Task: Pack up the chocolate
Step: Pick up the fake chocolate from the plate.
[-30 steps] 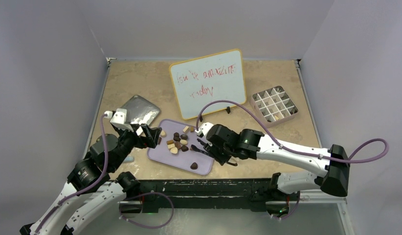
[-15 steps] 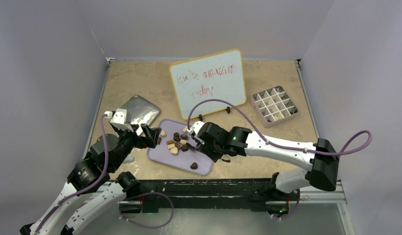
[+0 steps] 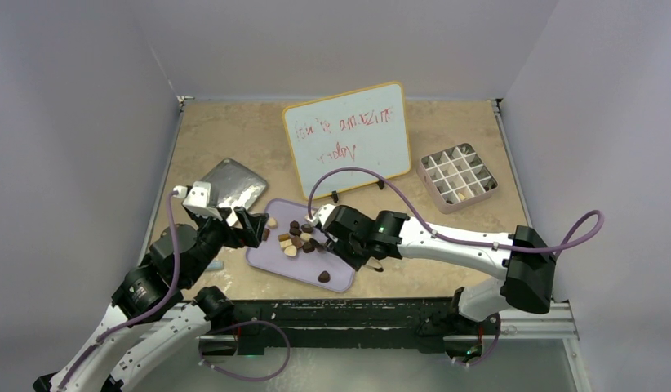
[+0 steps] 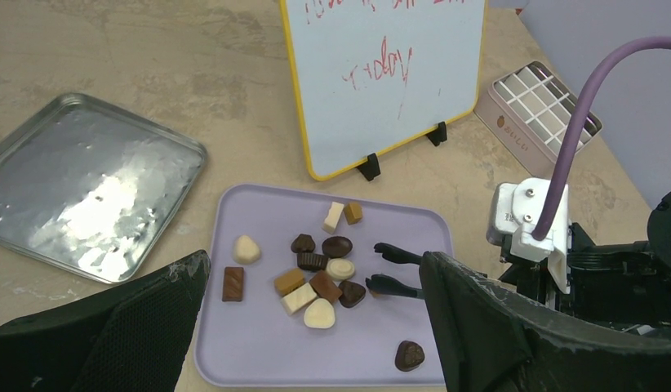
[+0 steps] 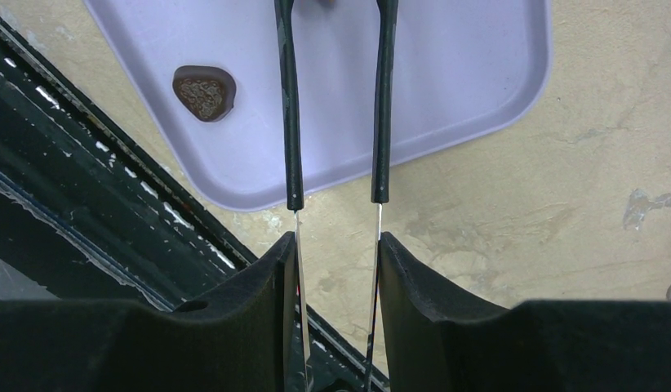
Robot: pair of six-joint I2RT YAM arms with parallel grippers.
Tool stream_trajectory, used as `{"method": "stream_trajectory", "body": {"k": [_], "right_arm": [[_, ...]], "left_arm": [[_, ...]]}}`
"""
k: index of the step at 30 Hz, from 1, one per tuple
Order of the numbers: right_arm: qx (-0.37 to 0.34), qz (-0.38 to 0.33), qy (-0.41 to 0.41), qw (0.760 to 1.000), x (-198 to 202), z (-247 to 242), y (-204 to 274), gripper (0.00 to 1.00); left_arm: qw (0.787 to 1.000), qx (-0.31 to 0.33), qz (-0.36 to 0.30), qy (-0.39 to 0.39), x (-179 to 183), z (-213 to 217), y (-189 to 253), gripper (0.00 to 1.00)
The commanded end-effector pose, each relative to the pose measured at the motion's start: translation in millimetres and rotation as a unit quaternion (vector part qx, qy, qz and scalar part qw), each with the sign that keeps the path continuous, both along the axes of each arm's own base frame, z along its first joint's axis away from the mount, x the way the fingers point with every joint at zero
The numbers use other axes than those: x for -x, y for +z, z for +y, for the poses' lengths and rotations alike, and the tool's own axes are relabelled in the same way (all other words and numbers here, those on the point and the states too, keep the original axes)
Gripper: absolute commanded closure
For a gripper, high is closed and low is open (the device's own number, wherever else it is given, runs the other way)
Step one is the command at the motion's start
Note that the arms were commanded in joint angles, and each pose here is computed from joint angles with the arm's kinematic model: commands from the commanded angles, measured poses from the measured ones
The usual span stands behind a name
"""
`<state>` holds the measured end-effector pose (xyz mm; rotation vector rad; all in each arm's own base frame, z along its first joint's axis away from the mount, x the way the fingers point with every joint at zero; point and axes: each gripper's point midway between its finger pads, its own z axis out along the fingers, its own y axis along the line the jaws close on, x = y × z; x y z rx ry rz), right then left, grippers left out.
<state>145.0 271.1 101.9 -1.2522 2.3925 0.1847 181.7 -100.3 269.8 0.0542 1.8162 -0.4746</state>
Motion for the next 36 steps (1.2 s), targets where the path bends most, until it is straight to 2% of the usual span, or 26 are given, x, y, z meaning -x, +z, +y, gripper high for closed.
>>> {"method": "stream_trajectory", "body": {"k": [1,13,27,36], "right_arm": [[-0.013,0.004,0.02,1.0,3,9,7,0.6],[0.002,0.015,0.016,1.0,4,6,-3,0.62],[-0.011,0.004,-0.008,1.0,4,-1,14,0.82],[-0.018,0.0,-0.029,0.999,1,-3,21,0.85]], "left_arm": [[1.0,0.016,-0.014,0.004,0,1,10,0.01],[1.0,0.018,-0.014,0.004,0,1,10,0.01],[1.0,0.018,-0.011,0.005,0,1,9,0.01],[1.0,0.017,-0.013,0.003,0,1,10,0.01]]}}
